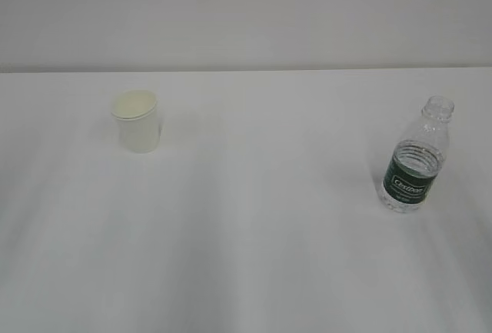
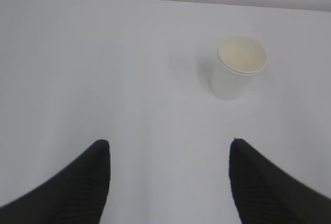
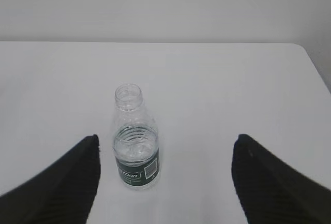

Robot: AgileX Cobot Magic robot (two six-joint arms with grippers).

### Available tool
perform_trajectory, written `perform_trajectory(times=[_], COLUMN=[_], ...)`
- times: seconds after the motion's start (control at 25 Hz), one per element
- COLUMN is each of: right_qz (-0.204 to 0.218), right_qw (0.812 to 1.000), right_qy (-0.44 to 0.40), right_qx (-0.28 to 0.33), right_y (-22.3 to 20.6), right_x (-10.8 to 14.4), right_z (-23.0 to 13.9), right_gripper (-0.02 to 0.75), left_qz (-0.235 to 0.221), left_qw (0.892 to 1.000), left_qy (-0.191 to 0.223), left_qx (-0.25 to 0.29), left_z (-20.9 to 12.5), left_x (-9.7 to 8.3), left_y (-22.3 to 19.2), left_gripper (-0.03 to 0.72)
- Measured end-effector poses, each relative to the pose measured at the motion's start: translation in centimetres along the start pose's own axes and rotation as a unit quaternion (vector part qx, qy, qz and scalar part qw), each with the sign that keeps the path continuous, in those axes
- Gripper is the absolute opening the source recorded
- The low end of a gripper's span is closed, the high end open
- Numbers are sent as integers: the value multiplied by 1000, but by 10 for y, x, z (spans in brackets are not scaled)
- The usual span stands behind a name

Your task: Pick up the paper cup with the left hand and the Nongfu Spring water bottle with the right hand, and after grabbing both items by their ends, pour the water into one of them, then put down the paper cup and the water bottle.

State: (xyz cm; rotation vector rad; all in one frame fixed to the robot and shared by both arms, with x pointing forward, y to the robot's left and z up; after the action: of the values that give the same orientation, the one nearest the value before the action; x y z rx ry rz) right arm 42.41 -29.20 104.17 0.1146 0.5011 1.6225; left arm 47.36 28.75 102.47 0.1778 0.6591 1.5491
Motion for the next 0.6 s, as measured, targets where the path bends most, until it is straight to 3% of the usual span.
perform_trajectory(times=[0.36,0.6], right_qz=[-15,-9], right_qw=[998,999], right_qy=[1,1], right_qx=[-60,-36], right_y=[-15,-38], right_x=[4,6], right_z=[-16,-26], right_gripper=[591,591], left_qz=[-24,-77], left_qw=[998,992], left_qy=[-6,-19], left_qx=[-59,-99], left_z=[-6,-29], left_x=[1,-11], left_y=[-23,-27], left_gripper=[484,477])
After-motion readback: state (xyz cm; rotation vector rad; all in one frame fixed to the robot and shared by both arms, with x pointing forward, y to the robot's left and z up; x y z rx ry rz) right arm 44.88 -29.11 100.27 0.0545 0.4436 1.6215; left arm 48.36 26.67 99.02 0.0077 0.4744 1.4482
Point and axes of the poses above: a point on each arm's last joint axis where the gripper is mounted, y pointing back along that axis away from the gripper, x along the wrist's bending axis when the last joint is at zero, z = x × y, the point moved 6 cm from there along -y, pointing out along that axis toward the gripper, and after that the axes turned 10 degrees about y, right-handed, at the moved point
